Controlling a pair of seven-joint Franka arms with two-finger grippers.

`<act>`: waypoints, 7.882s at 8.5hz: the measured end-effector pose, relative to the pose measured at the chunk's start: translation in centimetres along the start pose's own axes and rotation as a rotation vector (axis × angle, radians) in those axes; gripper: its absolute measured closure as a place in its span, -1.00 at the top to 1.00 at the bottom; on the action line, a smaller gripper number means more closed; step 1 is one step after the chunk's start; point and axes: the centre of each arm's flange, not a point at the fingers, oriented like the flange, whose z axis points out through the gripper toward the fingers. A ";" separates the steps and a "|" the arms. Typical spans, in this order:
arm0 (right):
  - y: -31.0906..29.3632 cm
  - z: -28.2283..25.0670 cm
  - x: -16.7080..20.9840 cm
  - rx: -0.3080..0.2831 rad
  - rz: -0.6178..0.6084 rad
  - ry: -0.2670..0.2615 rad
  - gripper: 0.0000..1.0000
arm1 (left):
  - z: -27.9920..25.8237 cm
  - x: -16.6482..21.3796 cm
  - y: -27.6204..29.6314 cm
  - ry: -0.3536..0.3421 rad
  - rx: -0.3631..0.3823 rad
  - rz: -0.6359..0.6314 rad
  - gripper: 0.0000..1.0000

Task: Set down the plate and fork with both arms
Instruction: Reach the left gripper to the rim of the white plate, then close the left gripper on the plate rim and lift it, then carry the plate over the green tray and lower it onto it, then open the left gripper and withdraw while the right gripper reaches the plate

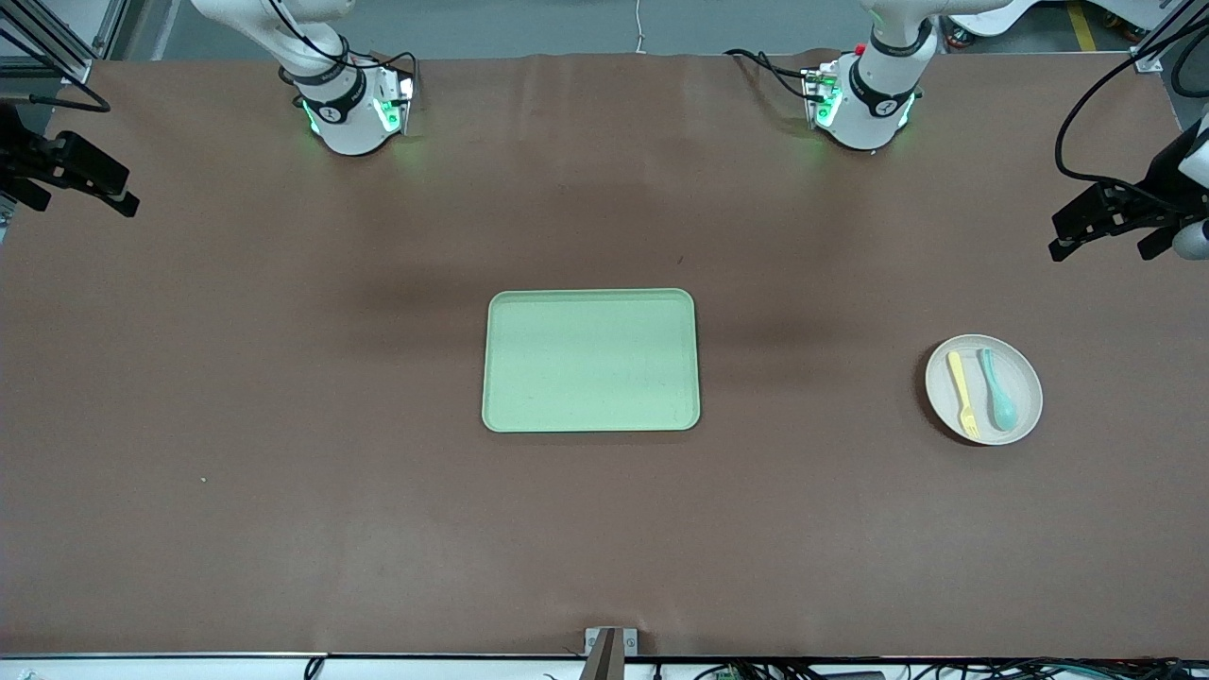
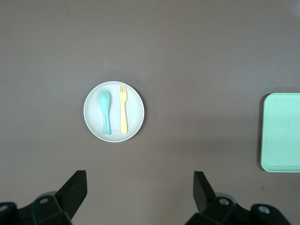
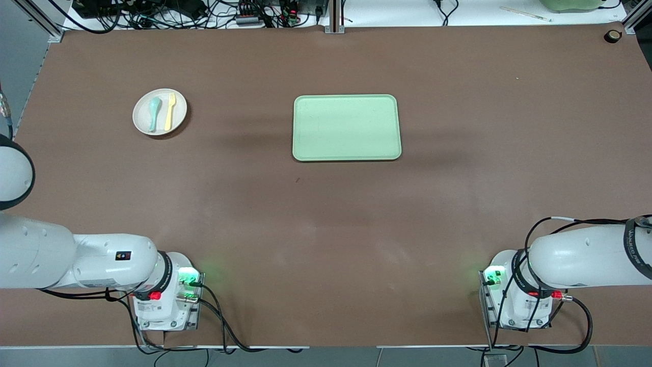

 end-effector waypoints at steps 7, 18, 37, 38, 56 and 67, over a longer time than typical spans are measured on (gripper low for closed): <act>-0.3 0.7 0.4 -0.001 -0.005 -0.012 1.00 | 11.3 3.0 -7.6 -0.200 -0.006 -0.050 0.96; -0.4 1.6 1.1 -0.002 -0.004 -0.019 1.00 | 44.4 3.7 -26.0 -0.233 -0.300 0.039 0.18; -0.4 2.0 1.4 -0.002 -0.005 -0.018 1.00 | 41.1 6.8 -24.5 -0.107 -0.293 0.151 -0.92; -0.4 2.0 1.4 -0.002 -0.005 -0.018 1.00 | 39.4 7.7 -22.8 -0.088 -0.304 0.185 -0.92; -1.9 3.7 2.8 0.002 -0.028 -0.011 1.00 | 42.8 2.5 34.5 -0.228 -0.313 0.145 -0.92; -30.2 21.6 2.6 0.169 -0.065 0.088 0.96 | 45.1 -0.3 35.9 -0.241 -0.300 0.135 -0.43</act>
